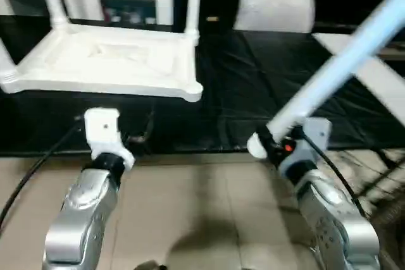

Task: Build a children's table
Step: Move to table

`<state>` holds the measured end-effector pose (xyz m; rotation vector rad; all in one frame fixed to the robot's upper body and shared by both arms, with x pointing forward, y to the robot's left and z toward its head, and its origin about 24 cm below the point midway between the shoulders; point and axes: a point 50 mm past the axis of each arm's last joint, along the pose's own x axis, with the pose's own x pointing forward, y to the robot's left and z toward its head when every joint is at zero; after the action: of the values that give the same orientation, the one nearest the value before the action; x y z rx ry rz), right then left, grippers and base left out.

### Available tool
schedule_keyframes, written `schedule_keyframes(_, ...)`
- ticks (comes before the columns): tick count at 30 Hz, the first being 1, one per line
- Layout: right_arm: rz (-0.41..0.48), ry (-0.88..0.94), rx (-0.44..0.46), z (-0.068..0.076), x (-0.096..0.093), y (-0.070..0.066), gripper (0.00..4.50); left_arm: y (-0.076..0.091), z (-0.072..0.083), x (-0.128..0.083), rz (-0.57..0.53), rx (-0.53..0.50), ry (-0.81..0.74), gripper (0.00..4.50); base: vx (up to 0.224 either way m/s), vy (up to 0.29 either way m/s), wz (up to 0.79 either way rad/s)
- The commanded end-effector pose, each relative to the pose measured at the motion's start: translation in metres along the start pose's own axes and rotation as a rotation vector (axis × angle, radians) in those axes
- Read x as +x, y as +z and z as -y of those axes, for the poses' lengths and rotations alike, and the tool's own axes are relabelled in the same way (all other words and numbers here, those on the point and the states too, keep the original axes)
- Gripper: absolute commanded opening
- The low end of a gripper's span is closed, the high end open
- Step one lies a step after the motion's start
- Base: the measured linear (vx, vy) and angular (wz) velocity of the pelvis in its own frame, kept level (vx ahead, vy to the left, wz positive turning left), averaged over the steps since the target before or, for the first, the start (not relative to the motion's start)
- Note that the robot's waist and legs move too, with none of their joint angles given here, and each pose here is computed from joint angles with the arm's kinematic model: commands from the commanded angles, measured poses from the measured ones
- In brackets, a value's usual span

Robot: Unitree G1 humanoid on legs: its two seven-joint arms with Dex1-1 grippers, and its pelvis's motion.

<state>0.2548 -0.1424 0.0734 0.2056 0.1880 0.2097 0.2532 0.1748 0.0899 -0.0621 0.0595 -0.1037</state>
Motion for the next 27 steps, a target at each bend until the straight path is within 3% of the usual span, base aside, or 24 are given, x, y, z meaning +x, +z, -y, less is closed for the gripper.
schedule_keyframes(1, -0.012, -0.031, -0.007, 0.007, 0.000, 0.000, 1.91, 0.001, 0.003, 0.000, 0.012, -0.006, -0.004, 4.19, -0.070, -0.005, 0.12)
schedule_keyframes(12, -0.025, -0.030, -0.006, 0.009, -0.002, -0.002, 1.91, -0.003, 0.004, 0.006, -0.010, -0.038, 0.012, 4.19, -0.058, 0.132, -0.02)
schedule_keyframes(19, -0.057, 0.004, 0.002, 0.009, 0.000, -0.001, 1.91, -0.002, 0.008, 0.006, 0.001, -0.024, 0.001, 4.19, -0.024, 0.019, -0.05)
schedule_keyframes(27, -0.048, 0.030, 0.000, -0.001, 0.001, 0.001, 1.91, 0.003, 0.004, 0.006, 0.013, -0.027, -0.024, 4.19, 0.000, 0.000, 0.00)
